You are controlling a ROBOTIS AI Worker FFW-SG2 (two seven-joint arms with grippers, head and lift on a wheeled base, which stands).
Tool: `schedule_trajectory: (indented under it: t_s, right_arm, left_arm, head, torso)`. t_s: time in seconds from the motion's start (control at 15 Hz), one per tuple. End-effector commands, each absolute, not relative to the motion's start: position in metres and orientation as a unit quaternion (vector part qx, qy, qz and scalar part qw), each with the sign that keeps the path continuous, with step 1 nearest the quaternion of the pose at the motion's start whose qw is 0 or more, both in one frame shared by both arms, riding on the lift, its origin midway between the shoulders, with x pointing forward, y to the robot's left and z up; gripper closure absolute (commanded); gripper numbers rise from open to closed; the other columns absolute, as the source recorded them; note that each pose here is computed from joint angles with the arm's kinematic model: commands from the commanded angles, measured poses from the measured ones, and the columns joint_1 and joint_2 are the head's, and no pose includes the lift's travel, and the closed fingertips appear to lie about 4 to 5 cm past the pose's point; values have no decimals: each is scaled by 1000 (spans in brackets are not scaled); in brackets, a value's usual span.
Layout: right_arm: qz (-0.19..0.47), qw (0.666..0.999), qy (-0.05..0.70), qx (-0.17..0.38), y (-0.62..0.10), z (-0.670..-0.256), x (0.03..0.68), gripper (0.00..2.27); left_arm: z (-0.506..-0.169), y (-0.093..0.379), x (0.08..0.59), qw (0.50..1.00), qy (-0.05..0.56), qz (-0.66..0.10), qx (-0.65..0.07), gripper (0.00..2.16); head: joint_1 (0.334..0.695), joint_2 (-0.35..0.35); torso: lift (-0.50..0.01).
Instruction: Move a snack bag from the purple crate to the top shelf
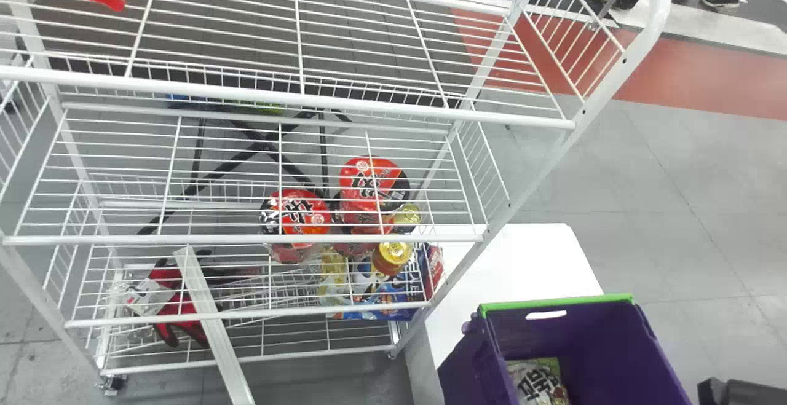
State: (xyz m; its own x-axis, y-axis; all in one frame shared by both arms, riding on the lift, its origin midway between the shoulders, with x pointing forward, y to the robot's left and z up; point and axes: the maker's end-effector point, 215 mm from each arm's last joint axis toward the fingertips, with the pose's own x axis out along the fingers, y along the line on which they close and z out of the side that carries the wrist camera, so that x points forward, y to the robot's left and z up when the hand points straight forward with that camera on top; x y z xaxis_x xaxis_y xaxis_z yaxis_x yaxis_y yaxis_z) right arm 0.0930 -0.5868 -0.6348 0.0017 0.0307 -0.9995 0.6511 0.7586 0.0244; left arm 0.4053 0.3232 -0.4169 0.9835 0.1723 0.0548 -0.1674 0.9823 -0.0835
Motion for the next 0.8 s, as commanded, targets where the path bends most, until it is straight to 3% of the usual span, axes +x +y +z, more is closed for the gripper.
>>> schedule_trajectory:
  t_s: [0.0, 0.73]
  right_arm:
    - [-236, 661, 665, 256, -587, -635, 92, 2081]
    - [-231, 669, 657, 259, -584, -635, 99, 2081]
  left_arm:
    - [-414, 324, 403, 995, -34, 84, -38, 144]
    - [-411, 319, 403, 997, -34, 64, -34, 144]
  head:
    - [695, -350]
    - [695, -350]
  torso:
    - [-239]
    - [-194]
